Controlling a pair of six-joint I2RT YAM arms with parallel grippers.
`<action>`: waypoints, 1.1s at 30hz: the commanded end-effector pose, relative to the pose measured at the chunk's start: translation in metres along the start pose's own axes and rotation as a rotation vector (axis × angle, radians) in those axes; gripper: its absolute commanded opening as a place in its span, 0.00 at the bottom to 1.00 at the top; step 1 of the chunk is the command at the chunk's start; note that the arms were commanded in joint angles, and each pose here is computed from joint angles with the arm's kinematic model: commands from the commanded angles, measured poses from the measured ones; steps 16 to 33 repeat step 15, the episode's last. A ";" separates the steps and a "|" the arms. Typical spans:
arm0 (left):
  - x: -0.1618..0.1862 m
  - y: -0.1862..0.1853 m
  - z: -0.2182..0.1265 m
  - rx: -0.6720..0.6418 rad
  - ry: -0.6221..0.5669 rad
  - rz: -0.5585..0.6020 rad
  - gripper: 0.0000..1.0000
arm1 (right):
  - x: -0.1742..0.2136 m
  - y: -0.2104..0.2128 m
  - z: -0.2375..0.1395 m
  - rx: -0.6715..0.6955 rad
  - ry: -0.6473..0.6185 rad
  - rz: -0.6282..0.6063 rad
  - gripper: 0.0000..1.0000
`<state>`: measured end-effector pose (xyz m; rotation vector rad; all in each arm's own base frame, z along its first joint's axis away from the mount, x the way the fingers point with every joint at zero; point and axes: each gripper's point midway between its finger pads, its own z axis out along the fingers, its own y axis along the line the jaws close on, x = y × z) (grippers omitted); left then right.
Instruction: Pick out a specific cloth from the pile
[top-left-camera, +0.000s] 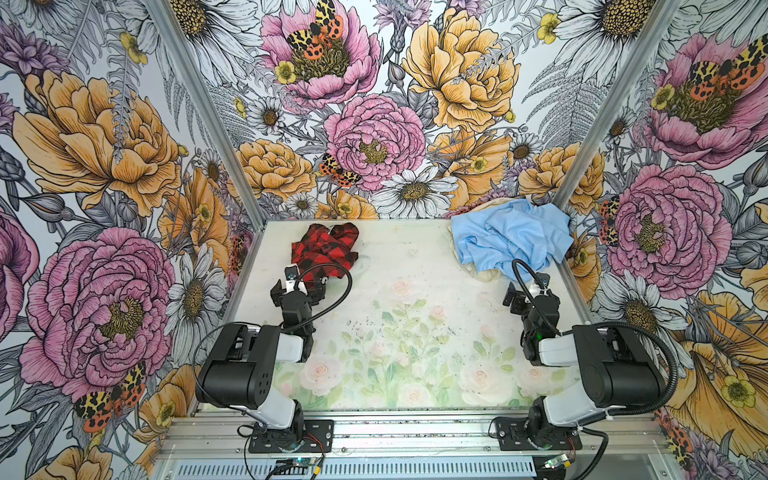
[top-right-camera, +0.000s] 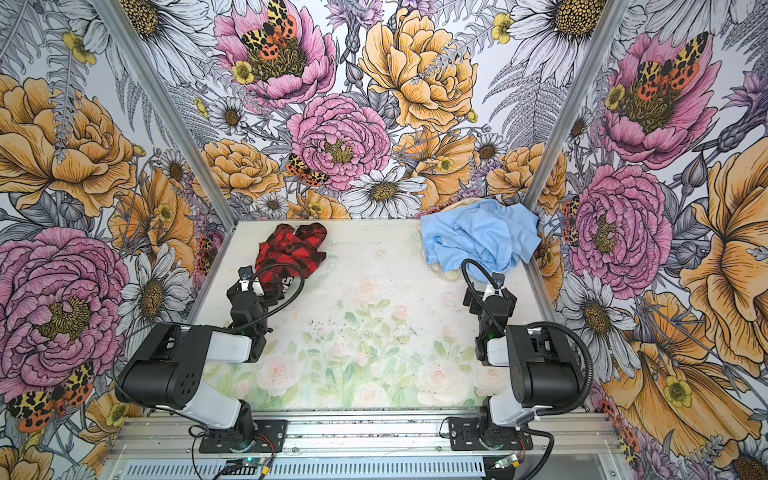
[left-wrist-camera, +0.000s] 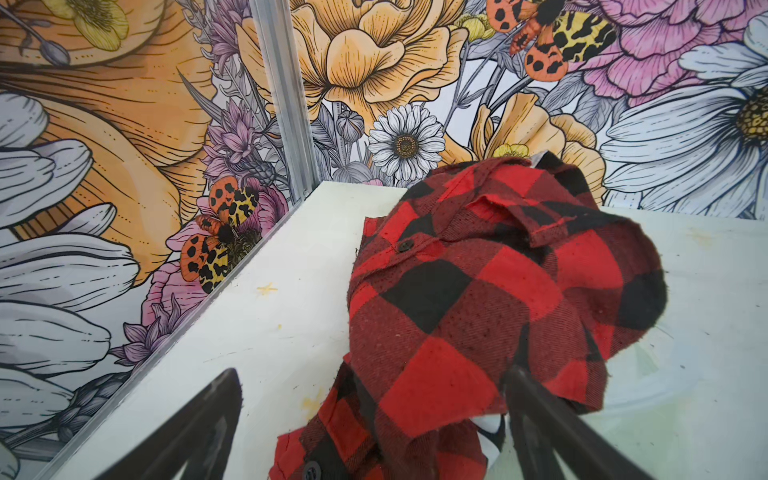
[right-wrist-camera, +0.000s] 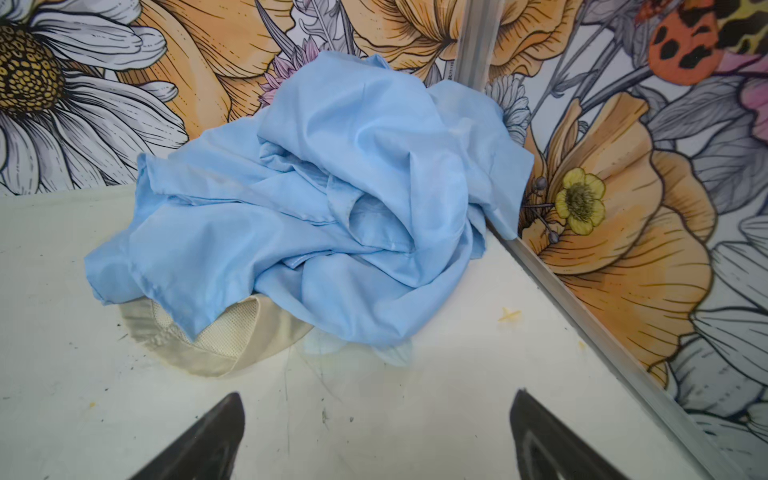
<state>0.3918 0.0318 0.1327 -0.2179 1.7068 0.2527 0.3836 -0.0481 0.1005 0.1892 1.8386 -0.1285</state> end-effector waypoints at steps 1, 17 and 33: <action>-0.002 -0.005 0.000 0.025 -0.009 -0.017 0.99 | -0.018 0.024 0.009 -0.122 -0.027 -0.007 0.99; -0.005 -0.005 -0.004 0.017 -0.034 -0.016 0.99 | -0.018 0.016 0.006 -0.079 -0.039 0.009 1.00; -0.005 -0.005 -0.004 0.017 -0.034 -0.016 0.99 | -0.018 0.016 0.006 -0.079 -0.039 0.009 1.00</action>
